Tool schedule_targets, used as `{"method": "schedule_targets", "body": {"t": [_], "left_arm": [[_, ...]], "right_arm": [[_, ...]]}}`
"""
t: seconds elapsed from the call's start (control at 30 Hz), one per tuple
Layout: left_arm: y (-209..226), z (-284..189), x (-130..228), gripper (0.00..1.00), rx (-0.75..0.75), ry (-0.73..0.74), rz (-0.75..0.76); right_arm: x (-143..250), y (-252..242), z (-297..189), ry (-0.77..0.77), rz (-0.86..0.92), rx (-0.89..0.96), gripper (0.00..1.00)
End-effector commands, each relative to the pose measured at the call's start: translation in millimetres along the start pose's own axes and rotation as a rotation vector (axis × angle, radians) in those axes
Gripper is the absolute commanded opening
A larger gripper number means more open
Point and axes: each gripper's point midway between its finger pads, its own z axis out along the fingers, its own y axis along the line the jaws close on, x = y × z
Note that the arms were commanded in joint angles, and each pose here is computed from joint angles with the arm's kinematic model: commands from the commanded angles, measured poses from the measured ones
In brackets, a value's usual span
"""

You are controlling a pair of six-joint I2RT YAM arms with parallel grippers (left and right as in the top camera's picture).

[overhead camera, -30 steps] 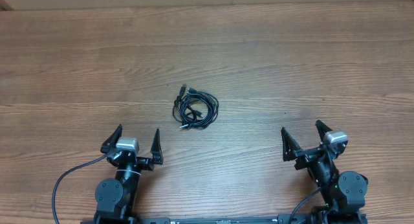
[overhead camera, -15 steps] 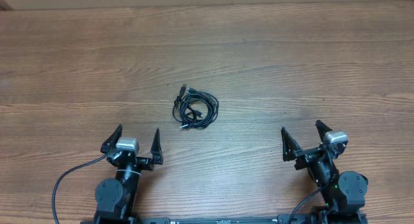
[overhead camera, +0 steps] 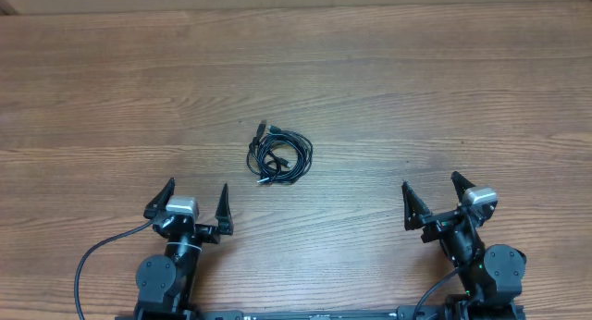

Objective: Untangle cables

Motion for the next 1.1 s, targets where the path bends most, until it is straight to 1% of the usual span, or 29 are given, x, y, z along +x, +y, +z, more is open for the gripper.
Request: {"method": "schedule_targets", "body": {"t": [0.0,0.4,0.57,0.7,0.87,1.07], "left_arm": [[1,0,0,0.99,-0.001,-0.003,0.000],[1,0,0,1.00,-0.001,-0.004,0.000],[0,0,0,1.00,0.000,-0.002,-0.064],[-1,-5,-1,1.00,0.002,0.042,-0.071],[0,-15,-15,1.00,-0.011,0.076,-0.039],[0,-22,-35,1.00,-0.012,0.052,-0.030]], "right_arm": [[-5,2,-1,-0.013,0.005,-0.007,1.00],[-5,2,-1,-0.013,0.005,-0.007,1.00],[-5,2,-1,-0.013,0.005,-0.007,1.00],[-5,2,-1,-0.013,0.005,-0.007,1.00],[-5,2,-1,-0.013,0.005,-0.007,1.00],[-5,2,-1,-0.013,0.005,-0.007,1.00]]}}
